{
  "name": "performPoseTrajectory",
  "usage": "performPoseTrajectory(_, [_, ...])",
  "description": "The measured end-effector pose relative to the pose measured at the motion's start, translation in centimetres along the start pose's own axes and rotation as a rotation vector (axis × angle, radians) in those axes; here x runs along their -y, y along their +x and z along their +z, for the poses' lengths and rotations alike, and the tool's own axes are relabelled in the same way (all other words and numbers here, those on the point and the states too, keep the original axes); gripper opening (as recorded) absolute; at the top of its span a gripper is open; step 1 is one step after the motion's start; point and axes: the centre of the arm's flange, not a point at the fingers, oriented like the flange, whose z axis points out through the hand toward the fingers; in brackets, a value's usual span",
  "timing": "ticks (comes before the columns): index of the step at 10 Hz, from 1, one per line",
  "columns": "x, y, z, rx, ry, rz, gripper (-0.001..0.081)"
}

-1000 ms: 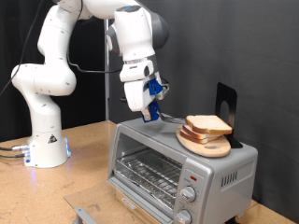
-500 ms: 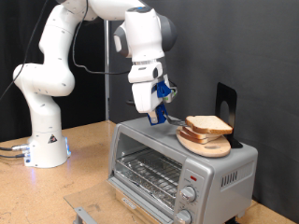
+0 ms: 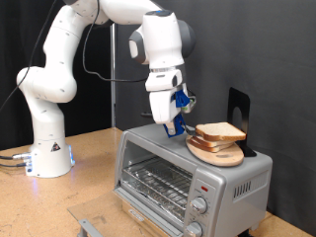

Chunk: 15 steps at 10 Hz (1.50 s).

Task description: Make a piece of toast with the oven

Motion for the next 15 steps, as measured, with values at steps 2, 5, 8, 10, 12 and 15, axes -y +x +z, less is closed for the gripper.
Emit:
performPoseTrajectory(2, [0.1,0.4,0.1,-0.032,0.017,0.015,0.0485])
performPoseTrajectory(5, [-1.1,-0.2,0.0,-0.084,0.080,0.019,0.0485])
performPoseTrajectory(8, [-3.2,-1.0,-1.0,-0.078,0.120,0.013,0.0485])
performPoseTrajectory(10, [-4.5,-1.3,-2.1,-0.063,0.159,0.015,0.0485])
performPoseTrajectory(12, [-5.4,-1.8,-3.3,-0.048,0.203,0.009,0.0485])
performPoseTrajectory(15, [-6.4,-2.2,-3.2,-0.030,0.205,-0.016,0.0485])
